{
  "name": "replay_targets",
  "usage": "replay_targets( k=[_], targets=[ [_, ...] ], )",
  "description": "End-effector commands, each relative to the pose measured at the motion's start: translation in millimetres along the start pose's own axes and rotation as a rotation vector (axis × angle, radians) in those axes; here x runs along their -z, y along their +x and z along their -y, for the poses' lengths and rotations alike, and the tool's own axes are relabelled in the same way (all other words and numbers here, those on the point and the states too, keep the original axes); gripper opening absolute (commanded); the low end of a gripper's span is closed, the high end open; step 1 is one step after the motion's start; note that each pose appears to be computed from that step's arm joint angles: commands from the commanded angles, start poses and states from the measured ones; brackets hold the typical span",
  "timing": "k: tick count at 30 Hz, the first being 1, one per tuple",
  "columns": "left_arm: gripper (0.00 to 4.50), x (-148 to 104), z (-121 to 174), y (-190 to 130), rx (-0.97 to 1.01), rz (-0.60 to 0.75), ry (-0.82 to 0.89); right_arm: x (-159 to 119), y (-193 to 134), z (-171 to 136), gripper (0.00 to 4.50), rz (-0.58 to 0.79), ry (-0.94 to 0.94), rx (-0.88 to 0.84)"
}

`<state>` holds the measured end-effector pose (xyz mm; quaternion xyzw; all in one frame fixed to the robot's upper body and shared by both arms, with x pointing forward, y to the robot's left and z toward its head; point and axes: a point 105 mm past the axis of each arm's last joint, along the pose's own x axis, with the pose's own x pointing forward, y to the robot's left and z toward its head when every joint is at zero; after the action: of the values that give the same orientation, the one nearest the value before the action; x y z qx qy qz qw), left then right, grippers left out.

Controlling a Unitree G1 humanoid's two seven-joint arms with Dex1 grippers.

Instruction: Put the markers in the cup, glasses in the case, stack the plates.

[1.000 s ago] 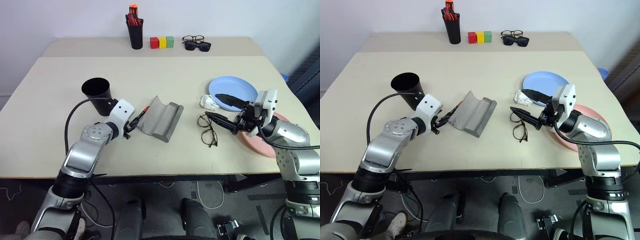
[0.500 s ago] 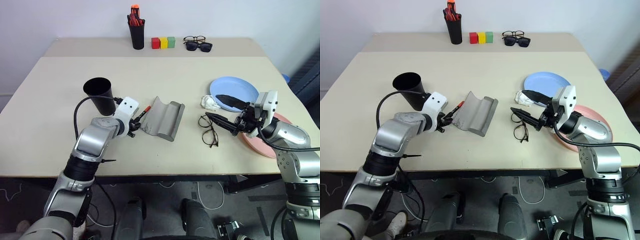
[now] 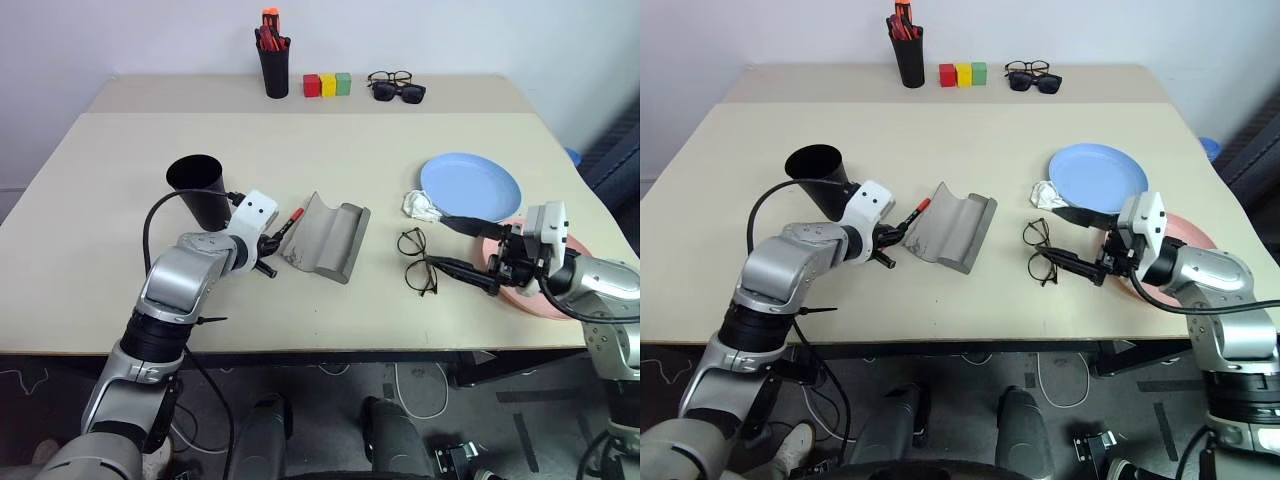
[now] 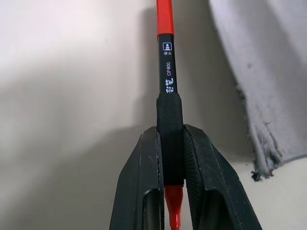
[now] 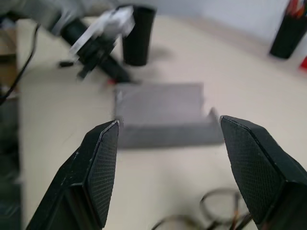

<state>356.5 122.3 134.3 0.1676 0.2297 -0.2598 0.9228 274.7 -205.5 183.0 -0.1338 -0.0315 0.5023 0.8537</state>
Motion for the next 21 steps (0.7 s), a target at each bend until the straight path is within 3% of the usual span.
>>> replay_targets(
  k=[1, 3, 6, 9, 13, 21],
  targets=[
    [0.00, -32.8, -3.1, -20.6, -0.024, 0.165, 0.088, -16.1, -15.5, 0.5, 3.42, 0.002, -0.041, -0.010],
    [0.00, -53.9, -10.2, -32.9, -0.080, 0.280, 0.144, -16.8, -16.7, 2.6, 3.42, 0.006, -0.041, 0.003],
    [0.00, -97.9, -29.3, -65.7, -0.286, 0.569, 0.255, -18.2, -13.5, 4.9, 3.42, 0.022, -0.045, 0.014],
    [0.00, -122.4, -58.6, -96.4, -0.532, 0.831, 0.232, -18.4, -7.0, 6.4, 3.42, 0.043, -0.048, 0.014],
    [0.00, -112.3, -92.3, -111.1, -0.818, 0.918, 0.262, -21.4, 3.7, 9.9, 3.42, 0.081, -0.052, 0.010],
    [0.00, -79.7, -95.8, -103.1, -0.983, 0.933, 0.291, -39.8, 23.2, 12.5, 3.42, 0.229, -0.024, -0.013]
  ],
)
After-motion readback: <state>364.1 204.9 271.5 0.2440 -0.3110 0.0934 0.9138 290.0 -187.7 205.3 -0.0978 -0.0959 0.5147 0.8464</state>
